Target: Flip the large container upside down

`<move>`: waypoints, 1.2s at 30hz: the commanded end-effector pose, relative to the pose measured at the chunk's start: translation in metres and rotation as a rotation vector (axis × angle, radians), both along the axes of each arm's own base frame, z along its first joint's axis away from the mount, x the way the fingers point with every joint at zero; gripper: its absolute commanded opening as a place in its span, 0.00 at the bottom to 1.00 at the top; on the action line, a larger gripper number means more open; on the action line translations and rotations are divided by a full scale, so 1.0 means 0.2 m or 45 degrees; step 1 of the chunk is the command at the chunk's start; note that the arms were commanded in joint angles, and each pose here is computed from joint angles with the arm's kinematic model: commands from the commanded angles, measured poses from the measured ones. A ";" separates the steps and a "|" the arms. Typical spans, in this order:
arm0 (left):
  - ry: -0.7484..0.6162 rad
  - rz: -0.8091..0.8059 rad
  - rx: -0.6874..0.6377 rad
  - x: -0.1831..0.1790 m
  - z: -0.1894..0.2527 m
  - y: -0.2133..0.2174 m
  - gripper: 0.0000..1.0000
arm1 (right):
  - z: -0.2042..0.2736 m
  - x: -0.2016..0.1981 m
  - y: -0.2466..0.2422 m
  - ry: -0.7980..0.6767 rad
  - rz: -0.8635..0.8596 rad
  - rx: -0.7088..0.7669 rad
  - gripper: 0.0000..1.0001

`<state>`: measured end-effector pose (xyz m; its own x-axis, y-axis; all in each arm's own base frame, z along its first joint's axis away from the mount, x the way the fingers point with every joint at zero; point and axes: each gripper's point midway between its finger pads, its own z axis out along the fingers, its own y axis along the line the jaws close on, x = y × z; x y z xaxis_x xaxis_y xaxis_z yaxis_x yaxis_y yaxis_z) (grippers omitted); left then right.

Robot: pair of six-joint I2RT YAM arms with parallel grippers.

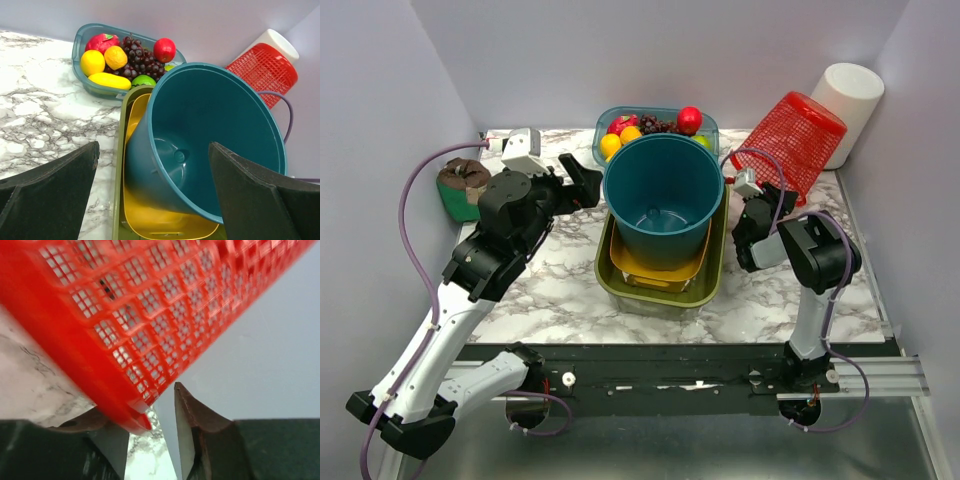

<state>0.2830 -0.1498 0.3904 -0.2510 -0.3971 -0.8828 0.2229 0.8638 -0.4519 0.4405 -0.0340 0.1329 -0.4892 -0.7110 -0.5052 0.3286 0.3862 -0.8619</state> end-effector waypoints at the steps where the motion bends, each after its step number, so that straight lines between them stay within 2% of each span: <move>1: -0.023 -0.009 -0.028 -0.01 0.02 0.00 0.99 | 0.29 -0.09 -0.02 -0.445 0.002 0.157 0.54; 11: -0.025 -0.006 -0.038 -0.04 0.03 0.02 0.99 | 0.27 -0.15 0.03 -0.418 0.004 0.169 0.64; 26: -0.022 -0.018 -0.053 -0.07 0.05 0.02 0.99 | 0.25 -0.18 0.01 -0.392 -0.083 0.162 0.67; 36: 0.004 -0.047 -0.066 -0.05 0.03 -0.02 0.99 | 0.27 -0.17 0.02 -0.414 -0.060 0.175 0.71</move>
<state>0.2739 -0.1486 0.3963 -0.2498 -0.4281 -0.8685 0.2374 0.8425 -0.4836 0.4086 -0.0320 0.1352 -0.5339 -0.6847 -0.4960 0.3327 0.3692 -0.8678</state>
